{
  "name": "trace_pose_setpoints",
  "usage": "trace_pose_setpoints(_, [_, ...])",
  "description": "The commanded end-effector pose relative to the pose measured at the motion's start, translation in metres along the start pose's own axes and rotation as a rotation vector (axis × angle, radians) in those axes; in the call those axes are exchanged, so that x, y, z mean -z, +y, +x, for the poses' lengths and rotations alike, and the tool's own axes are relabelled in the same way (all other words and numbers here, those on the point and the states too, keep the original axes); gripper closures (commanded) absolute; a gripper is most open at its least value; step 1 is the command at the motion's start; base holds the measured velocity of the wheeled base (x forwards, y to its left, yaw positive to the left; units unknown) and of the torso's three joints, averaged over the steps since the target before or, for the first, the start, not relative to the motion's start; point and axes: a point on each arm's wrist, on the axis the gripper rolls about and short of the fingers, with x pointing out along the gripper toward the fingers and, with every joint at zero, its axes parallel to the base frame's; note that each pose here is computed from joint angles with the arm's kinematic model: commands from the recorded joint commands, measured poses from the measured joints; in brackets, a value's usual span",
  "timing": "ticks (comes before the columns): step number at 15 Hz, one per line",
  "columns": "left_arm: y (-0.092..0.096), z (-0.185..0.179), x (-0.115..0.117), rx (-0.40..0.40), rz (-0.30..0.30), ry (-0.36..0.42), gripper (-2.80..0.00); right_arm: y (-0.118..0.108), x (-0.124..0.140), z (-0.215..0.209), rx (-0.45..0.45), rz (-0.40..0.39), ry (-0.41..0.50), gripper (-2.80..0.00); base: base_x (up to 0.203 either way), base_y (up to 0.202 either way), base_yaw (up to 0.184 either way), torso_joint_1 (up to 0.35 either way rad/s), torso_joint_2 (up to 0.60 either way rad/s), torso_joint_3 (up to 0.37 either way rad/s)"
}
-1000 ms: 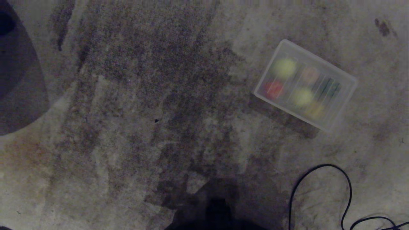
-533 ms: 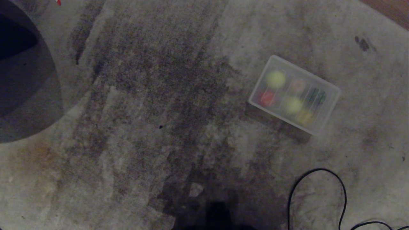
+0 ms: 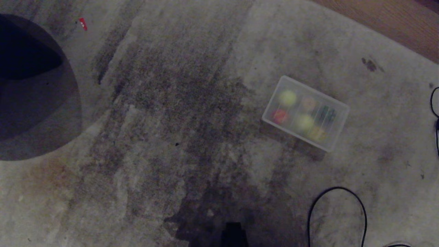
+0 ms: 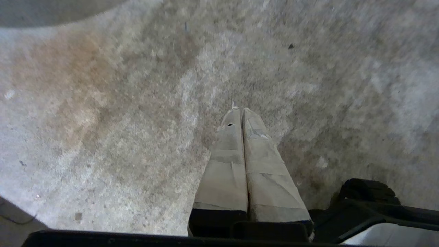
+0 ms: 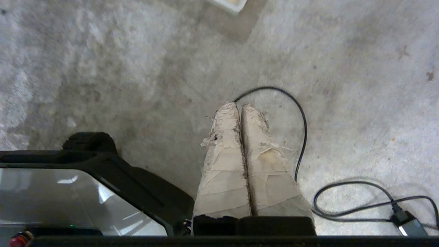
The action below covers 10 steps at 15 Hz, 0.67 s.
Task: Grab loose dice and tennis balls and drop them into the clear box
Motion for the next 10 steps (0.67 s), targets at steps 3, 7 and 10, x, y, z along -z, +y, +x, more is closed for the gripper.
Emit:
trace_pose_setpoints(3, [0.0000,0.0002,0.0002,-0.001,-0.001,0.001,0.00,0.0000,0.0000,0.0002,0.001,-0.001,0.004,0.00,0.000,0.000,0.000,-0.001,0.00,0.203])
trace_pose_setpoints(7, [0.0000,0.0002,0.0002,-0.001,-0.001,0.001,0.00,0.0000,0.0000,0.0002,0.000,-0.001,0.004,0.00,0.000,0.000,0.000,0.002,0.00,0.201])
trace_pose_setpoints(10, [0.0000,0.0002,0.0002,0.000,0.000,0.001,0.00,0.0000,0.0000,0.0002,0.001,-0.001,0.004,0.00,0.000,0.000,0.000,0.005,0.00,0.207])
